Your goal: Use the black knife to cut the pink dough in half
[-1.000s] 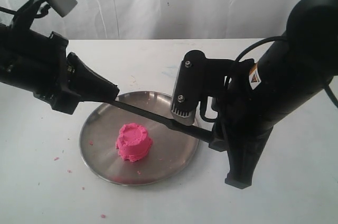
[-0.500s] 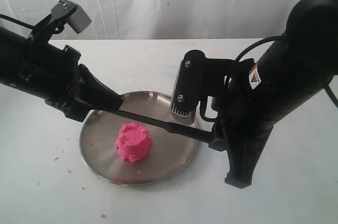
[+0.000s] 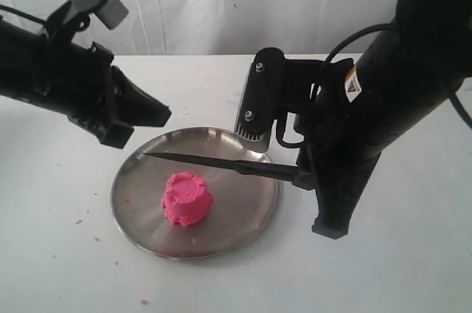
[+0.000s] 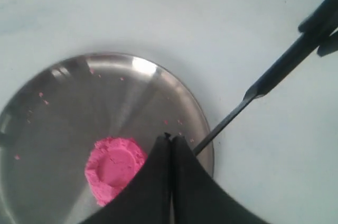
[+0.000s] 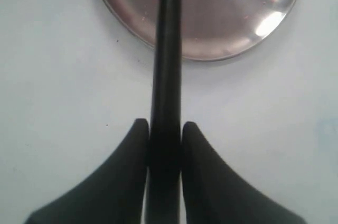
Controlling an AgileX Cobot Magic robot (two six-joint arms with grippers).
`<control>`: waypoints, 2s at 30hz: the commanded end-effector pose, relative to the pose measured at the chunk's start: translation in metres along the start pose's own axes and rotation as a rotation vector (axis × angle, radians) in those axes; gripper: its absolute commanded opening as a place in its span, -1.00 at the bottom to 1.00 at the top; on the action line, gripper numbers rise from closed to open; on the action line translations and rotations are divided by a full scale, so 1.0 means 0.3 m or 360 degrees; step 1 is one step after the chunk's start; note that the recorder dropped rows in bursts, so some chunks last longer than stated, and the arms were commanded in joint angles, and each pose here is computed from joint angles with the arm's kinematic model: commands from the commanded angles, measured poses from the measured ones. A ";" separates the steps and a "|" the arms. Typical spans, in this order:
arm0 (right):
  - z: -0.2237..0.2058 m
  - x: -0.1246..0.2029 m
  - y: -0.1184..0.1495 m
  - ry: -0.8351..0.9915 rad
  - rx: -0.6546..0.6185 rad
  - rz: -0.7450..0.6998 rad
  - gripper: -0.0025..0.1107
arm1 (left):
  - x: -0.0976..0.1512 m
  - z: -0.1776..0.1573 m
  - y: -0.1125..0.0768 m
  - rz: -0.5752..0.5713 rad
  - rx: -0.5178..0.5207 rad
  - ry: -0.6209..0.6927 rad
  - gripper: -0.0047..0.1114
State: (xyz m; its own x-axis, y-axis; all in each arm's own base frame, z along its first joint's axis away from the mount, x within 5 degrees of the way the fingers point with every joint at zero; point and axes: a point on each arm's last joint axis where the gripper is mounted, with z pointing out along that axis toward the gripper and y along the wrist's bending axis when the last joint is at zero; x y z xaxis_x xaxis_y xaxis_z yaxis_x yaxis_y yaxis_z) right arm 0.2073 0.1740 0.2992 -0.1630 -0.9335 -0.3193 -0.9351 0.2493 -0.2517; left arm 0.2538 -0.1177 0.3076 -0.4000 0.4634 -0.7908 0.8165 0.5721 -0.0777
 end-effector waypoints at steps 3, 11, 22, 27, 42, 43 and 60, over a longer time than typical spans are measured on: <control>0.064 -0.019 -0.029 0.0081 0.0003 -0.0017 -0.96 | -0.077 -0.079 -0.025 0.0091 -0.0042 -0.0152 -0.91; 0.180 -0.077 -0.083 0.0127 0.0016 -0.0055 -0.96 | -0.013 -0.045 -0.014 0.0086 -0.0077 -0.0041 -0.91; 0.277 -0.123 -0.118 0.0107 0.0034 -0.0010 -0.96 | 0.090 0.003 -0.002 -0.0011 -0.0164 0.0038 -0.91; 0.278 -0.136 -0.108 0.0034 -0.0013 0.0025 -0.96 | 0.087 0.002 0.004 -0.0012 -0.0196 0.0020 -0.91; 0.320 -0.134 -0.093 0.0076 -0.0112 0.0070 -0.96 | 0.125 0.095 0.076 -0.0137 -0.0273 0.0079 -0.70; 0.320 -0.134 -0.092 0.0073 -0.0115 0.0060 -0.96 | 0.129 0.103 0.083 -0.0145 -0.0286 0.0083 -0.68; 0.410 -0.131 -0.083 0.0118 -0.0179 0.0079 -0.96 | 0.194 0.205 0.164 -0.0252 -0.0418 0.0171 -0.64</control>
State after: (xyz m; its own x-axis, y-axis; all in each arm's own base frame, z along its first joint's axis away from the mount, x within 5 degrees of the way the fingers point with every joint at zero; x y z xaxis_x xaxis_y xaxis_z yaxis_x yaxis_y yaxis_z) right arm 0.2749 0.2360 0.2055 -0.2335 -0.9386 -0.2540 -0.9530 0.2727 -0.1317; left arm 0.2958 -0.1045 0.2248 -0.5491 0.4272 -0.7183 0.6198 0.7847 -0.0071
